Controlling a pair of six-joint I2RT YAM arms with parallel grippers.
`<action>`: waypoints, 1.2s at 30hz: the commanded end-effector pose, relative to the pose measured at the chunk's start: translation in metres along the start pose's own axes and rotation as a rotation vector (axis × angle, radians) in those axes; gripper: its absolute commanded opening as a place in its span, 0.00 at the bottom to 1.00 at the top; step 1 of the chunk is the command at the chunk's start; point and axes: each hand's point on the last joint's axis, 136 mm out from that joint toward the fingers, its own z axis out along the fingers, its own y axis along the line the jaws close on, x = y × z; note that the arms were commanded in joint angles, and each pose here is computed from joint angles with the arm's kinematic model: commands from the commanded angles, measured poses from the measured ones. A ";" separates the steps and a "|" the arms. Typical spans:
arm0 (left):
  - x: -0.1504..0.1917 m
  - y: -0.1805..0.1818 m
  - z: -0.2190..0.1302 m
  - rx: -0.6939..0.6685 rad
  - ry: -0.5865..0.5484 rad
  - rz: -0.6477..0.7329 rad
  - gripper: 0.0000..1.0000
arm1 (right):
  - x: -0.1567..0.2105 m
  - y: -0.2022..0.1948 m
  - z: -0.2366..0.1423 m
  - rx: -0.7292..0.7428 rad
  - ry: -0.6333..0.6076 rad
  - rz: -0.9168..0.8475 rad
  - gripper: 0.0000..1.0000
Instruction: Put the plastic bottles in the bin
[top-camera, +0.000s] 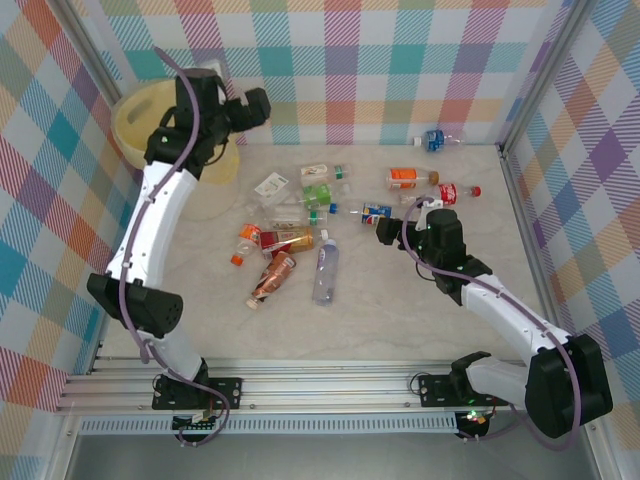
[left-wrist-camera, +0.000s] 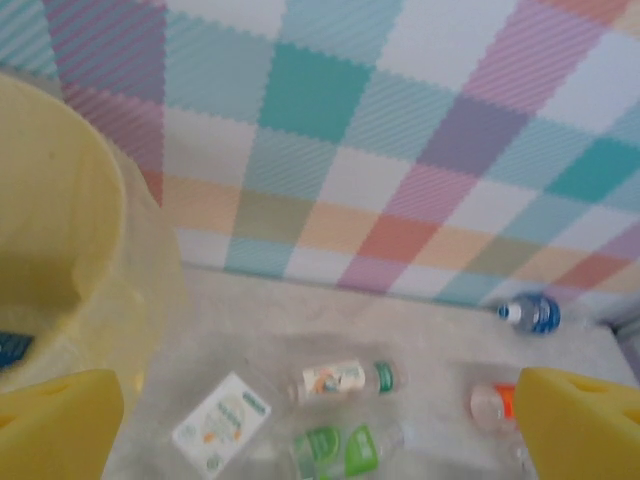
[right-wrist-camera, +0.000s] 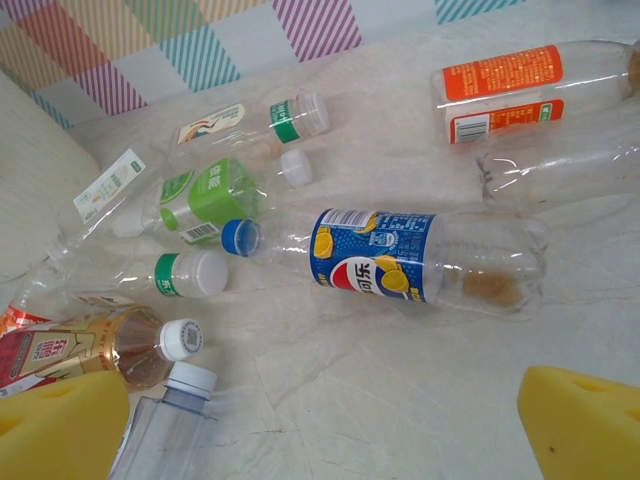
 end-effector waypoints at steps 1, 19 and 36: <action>0.038 -0.010 -0.010 -0.031 0.058 0.086 1.00 | -0.012 -0.002 0.000 0.016 -0.054 0.041 1.00; 0.316 0.014 -0.049 -0.048 0.765 0.303 1.00 | -0.025 -0.003 0.005 0.033 -0.107 0.049 1.00; 0.410 0.051 -0.014 -0.135 0.827 0.417 0.90 | -0.025 -0.006 0.010 0.053 -0.111 0.041 1.00</action>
